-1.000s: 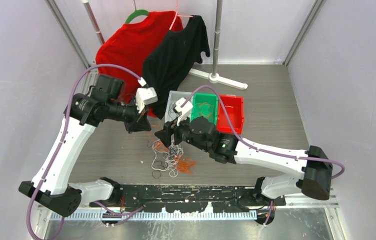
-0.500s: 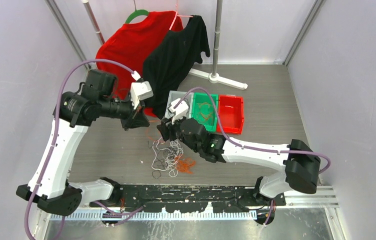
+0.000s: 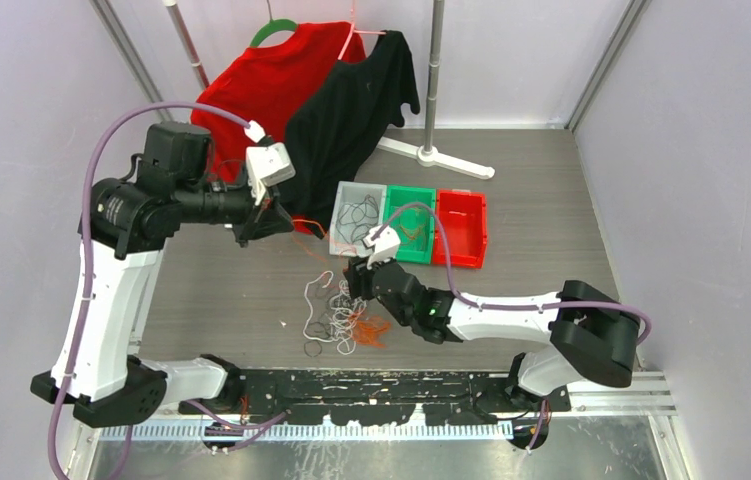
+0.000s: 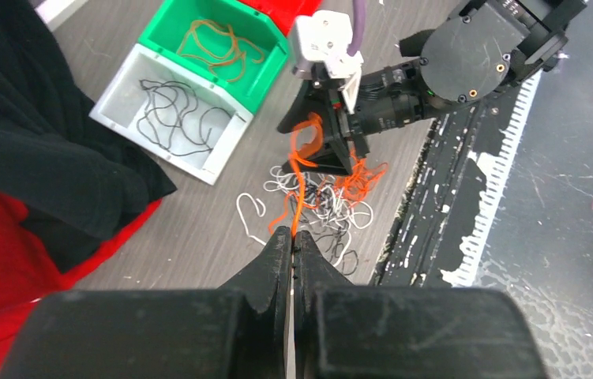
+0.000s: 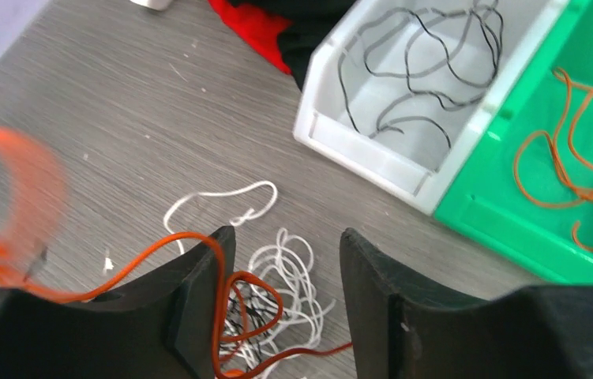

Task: Untangle the cables
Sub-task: Untie the cable.

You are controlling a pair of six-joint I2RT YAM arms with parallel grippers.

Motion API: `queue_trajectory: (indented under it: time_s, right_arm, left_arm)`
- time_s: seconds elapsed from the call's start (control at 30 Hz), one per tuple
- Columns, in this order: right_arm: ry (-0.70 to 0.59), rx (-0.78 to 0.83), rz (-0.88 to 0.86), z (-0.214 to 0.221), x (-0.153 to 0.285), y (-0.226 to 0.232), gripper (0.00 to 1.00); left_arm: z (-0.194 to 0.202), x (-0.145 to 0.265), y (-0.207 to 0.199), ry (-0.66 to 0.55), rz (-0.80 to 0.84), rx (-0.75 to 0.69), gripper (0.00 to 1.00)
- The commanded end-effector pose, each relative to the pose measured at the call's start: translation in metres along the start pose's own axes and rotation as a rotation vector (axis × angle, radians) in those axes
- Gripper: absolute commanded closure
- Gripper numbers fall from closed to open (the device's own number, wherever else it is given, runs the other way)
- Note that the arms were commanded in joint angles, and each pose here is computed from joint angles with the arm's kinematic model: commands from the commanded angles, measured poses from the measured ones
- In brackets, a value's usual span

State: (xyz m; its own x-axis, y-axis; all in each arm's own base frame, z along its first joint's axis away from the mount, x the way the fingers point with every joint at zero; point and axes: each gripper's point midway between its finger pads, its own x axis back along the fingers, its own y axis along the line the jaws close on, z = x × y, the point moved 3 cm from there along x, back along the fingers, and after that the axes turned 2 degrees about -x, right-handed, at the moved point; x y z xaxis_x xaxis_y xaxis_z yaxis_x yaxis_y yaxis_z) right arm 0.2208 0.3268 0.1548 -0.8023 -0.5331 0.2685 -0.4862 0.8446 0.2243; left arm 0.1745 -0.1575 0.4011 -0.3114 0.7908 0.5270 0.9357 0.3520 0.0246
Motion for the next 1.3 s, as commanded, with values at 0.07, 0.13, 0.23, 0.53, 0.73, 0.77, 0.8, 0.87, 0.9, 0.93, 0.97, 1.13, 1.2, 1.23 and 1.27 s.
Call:
queue_trajectory:
  time_s: [0.07,0.13,0.23,0.53,0.73,0.77,0.8,0.87,0.9,0.93,0.97,1.13,1.2,1.23,1.27]
  right_arm:
    - [-0.078,-0.148,0.045,-0.006,0.007,-0.011,0.39]
    - [-0.067,-0.164,0.049,-0.002,0.007,-0.012,0.38]
    - [-0.061,-0.181,0.050,0.002,0.006,-0.012,0.38]
    - [-0.049,-0.189,0.059,0.006,0.005,-0.013,0.37]
    - [-0.056,-0.201,0.057,0.002,0.010,-0.014,0.37]
    - [-0.055,-0.204,0.058,0.002,0.011,-0.014,0.37]
    - [-0.057,-0.208,0.057,0.002,0.012,-0.015,0.36]
    - [-0.070,-0.224,0.051,-0.002,0.014,-0.015,0.35]
    - [-0.084,-0.236,0.035,-0.008,0.016,-0.012,0.35]
    - [-0.096,-0.244,0.012,-0.014,0.019,-0.009,0.34]
    - [-0.113,-0.250,-0.016,-0.023,0.021,-0.005,0.33]
    - [-0.213,-0.236,-0.263,-0.076,0.039,0.036,0.28]
    - [-0.248,-0.226,-0.388,-0.096,0.048,0.057,0.26]
    - [-0.266,-0.218,-0.441,-0.107,0.052,0.067,0.25]
    - [-0.280,-0.205,-0.486,-0.115,0.055,0.077,0.25]
  left_arm:
    - [-0.028,0.022,0.018,-0.084,-0.173,-0.145,1.00]
    - [-0.039,0.031,0.028,-0.108,-0.245,-0.201,1.00]
    - [-0.054,0.042,0.036,-0.130,-0.310,-0.255,1.00]
    - [-0.102,0.079,0.042,-0.281,-0.462,-0.383,1.00]
    - [-0.123,0.089,0.048,-0.356,-0.520,-0.453,1.00]
    - [-0.127,0.091,0.049,-0.372,-0.530,-0.460,1.00]
    - [-0.130,0.092,0.049,-0.384,-0.536,-0.465,1.00]
    - [-0.132,0.092,0.048,-0.397,-0.529,-0.467,1.00]
    - [-0.132,0.091,0.046,-0.401,-0.519,-0.464,1.00]
    - [-0.132,0.090,0.045,-0.402,-0.505,-0.460,1.00]
    - [-0.131,0.089,0.043,-0.404,-0.492,-0.460,1.00]
    - [-0.130,0.088,0.041,-0.407,-0.478,-0.455,1.00]
    - [-0.129,0.087,0.040,-0.405,-0.472,-0.451,1.00]
    - [-0.128,0.086,0.039,-0.402,-0.467,-0.448,1.00]
    - [-0.127,0.086,0.039,-0.401,-0.463,-0.445,1.00]
